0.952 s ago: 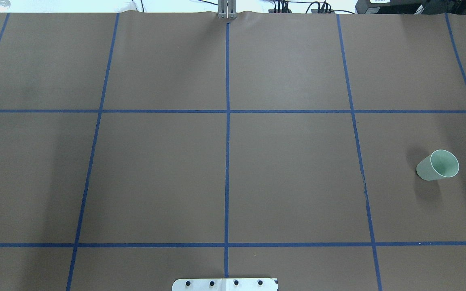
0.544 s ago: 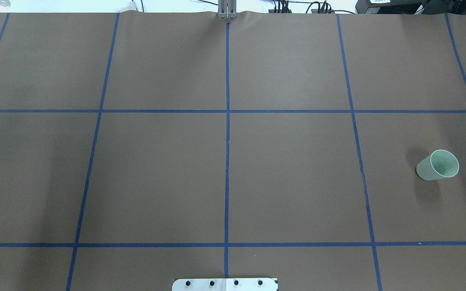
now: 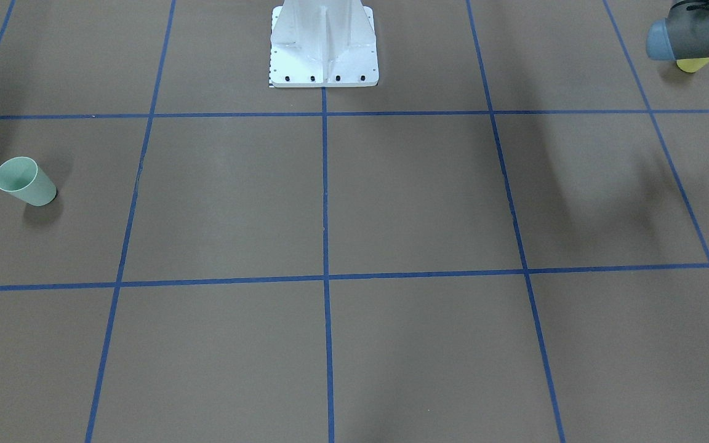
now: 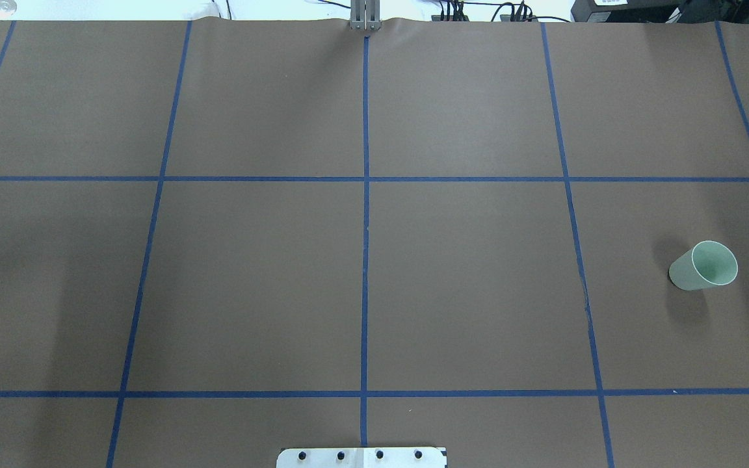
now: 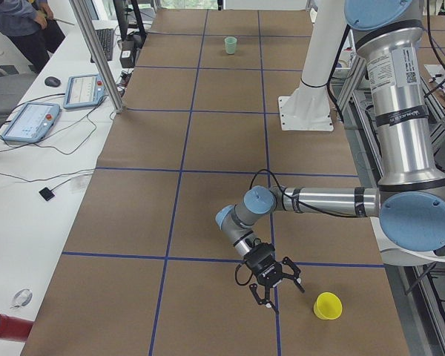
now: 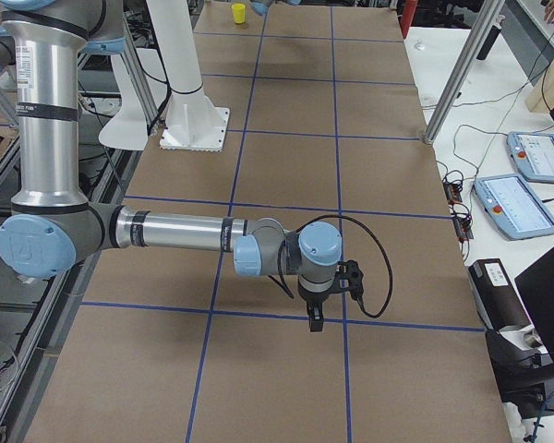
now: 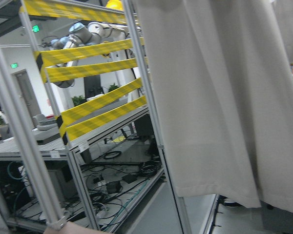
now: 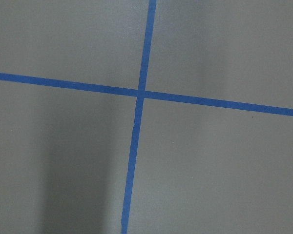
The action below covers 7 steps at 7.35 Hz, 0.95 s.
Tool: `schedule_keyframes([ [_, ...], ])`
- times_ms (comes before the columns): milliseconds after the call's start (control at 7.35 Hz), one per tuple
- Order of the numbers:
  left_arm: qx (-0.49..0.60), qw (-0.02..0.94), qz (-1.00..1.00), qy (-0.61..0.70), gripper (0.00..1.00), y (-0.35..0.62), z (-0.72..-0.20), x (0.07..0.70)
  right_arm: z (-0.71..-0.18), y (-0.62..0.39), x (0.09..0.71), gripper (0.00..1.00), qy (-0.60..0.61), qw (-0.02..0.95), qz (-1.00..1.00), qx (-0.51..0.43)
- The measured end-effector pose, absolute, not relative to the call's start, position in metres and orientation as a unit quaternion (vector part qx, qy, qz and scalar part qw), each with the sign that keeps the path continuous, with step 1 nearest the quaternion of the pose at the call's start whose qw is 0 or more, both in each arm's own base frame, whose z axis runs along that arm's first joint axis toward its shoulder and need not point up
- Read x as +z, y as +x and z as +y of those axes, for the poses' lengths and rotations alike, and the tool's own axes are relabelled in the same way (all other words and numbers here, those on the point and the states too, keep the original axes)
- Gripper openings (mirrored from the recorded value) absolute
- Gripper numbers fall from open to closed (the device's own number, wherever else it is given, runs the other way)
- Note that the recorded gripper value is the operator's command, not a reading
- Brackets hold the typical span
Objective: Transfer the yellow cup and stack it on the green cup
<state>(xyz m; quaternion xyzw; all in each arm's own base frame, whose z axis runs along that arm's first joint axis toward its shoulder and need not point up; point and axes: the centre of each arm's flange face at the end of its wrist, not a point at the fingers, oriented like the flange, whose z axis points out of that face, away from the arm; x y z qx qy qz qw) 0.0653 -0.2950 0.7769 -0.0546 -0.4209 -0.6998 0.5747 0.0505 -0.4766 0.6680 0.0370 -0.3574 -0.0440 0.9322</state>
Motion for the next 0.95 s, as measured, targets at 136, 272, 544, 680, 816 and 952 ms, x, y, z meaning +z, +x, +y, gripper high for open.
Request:
schedule_keyframes([
  [136, -0.708, 0.552, -0.436, -0.065, 1.0, 0.072, -0.286, 0.788, -0.475, 0.05, 0.67, 1.0, 0.036, 0.932, -0.358, -0.044],
  [272, -0.714, 0.534, -0.446, -0.075, 1.0, 0.079, -0.278, 0.796, -0.474, 0.05, 0.671, 1.0, 0.035, 0.932, -0.358, -0.044],
  [544, -0.723, 0.506, -0.461, -0.094, 1.0, 0.096, -0.265, 0.806, -0.474, 0.05, 0.67, 1.0, 0.036, 0.932, -0.359, -0.044],
  [680, -0.726, 0.498, -0.463, -0.104, 1.0, 0.104, -0.26, 0.81, -0.474, 0.05, 0.669, 1.0, 0.037, 0.932, -0.359, -0.045],
  [816, -0.729, 0.492, -0.463, -0.11, 1.0, 0.109, -0.256, 0.816, -0.474, 0.05, 0.669, 1.0, 0.038, 0.931, -0.359, -0.046],
  [952, -0.732, 0.487, -0.464, -0.112, 1.0, 0.111, -0.251, 0.827, -0.475, 0.05, 0.667, 1.0, 0.039, 0.931, -0.359, -0.046],
])
